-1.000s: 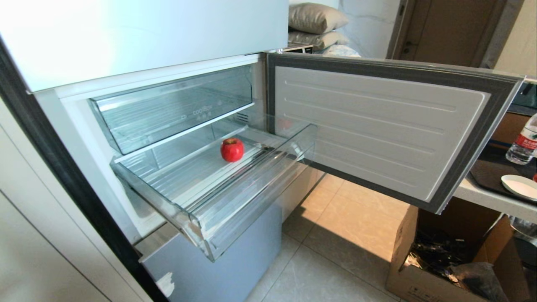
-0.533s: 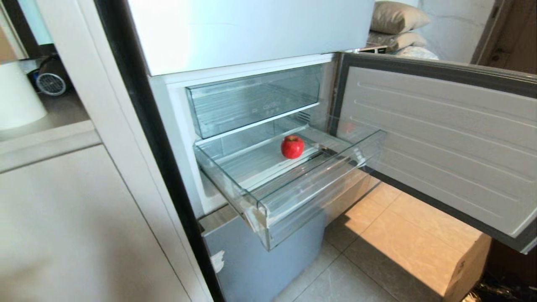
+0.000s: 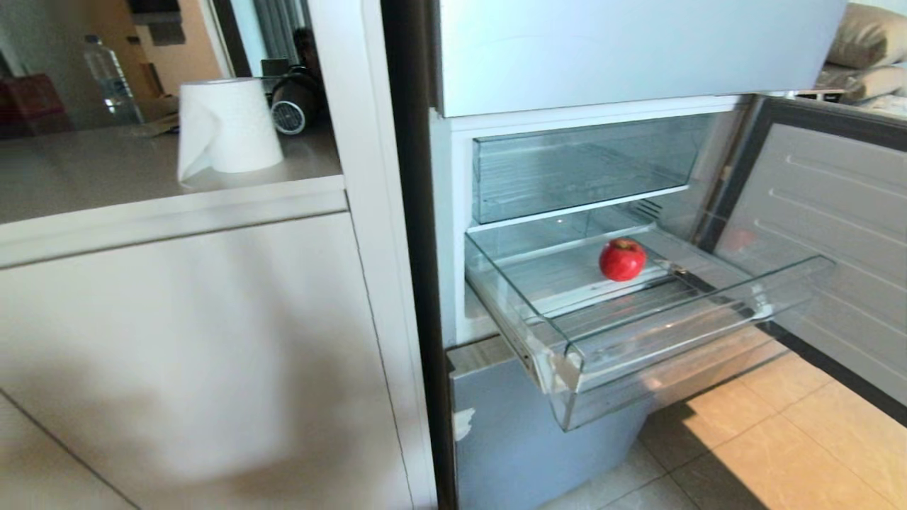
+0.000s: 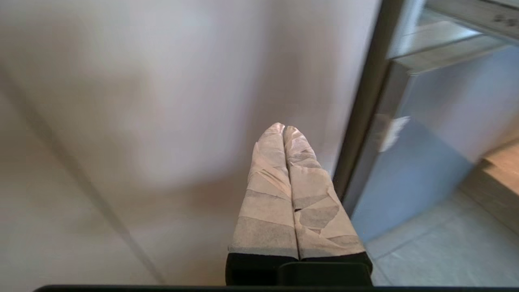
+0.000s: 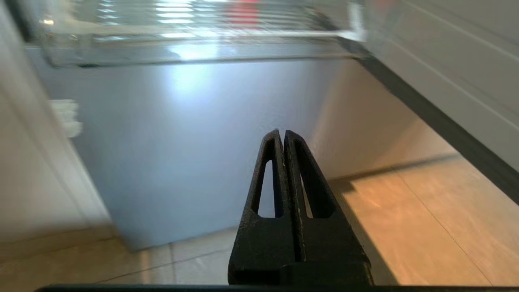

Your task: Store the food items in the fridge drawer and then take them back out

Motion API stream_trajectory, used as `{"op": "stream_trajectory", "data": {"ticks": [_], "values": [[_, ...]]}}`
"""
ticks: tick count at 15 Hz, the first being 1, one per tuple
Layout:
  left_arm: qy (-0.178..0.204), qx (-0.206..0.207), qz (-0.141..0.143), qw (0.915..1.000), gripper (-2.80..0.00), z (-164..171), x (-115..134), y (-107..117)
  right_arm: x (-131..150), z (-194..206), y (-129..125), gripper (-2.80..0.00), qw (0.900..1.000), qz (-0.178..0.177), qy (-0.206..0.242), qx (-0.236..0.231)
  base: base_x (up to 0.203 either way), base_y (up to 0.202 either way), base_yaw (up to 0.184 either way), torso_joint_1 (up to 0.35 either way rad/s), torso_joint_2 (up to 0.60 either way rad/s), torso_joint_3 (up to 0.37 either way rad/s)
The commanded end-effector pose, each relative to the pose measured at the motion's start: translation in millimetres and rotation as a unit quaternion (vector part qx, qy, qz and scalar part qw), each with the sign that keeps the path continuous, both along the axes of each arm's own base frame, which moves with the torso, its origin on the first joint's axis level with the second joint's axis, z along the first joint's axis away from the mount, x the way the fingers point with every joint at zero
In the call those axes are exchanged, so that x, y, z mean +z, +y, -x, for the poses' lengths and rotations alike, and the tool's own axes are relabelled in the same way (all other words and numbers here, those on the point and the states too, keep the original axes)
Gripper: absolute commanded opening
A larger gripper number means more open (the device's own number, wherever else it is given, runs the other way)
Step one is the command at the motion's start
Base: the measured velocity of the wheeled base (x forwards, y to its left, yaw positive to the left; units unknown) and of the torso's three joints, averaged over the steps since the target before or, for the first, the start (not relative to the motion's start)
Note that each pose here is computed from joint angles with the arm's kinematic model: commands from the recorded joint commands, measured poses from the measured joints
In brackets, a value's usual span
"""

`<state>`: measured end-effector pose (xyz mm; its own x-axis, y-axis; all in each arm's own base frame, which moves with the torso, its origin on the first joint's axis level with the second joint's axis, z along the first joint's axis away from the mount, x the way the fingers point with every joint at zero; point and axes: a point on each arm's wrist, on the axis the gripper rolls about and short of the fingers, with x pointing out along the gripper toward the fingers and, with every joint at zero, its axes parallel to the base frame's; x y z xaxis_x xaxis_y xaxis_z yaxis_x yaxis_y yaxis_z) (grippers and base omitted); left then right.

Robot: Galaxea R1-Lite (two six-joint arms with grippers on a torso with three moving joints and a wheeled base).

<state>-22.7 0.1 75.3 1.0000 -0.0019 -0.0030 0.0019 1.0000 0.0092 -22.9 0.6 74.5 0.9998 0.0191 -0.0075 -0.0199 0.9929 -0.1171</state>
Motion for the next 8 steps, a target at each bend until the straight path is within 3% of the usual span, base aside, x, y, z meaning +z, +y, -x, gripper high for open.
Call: {"op": "stream_trajectory", "data": {"ticks": [1, 4, 6, 8], "values": [[0.000, 0.000, 0.000, 1.0000, -2.80, 0, 0, 0, 0, 0, 0, -2.80, 1.000, -0.003, 0.002, 0.000, 0.003, -0.006, 0.168, 0.007, 0.01, 0.003], [0.000, 0.000, 0.000, 1.0000, -2.80, 0, 0, 0, 1, -3, 0, -2.80, 1.000, -0.007, 0.022, 0.000, -0.001, -0.003, 0.110, 0.003, 0.00, 0.002], [0.000, 0.000, 0.000, 1.0000, -2.80, 0, 0, 0, 5, -9, 0, -2.80, 0.999, -0.010, 0.049, 0.005, 0.000, 0.000, 0.000, 0.000, 0.00, 0.000], [0.000, 0.000, 0.000, 1.0000, -2.80, 0, 0, 0, 24, -21, 0, -2.80, 0.999, -0.009, 0.048, 0.006, 0.000, 0.000, 0.000, 0.000, 0.00, 0.000]]}}
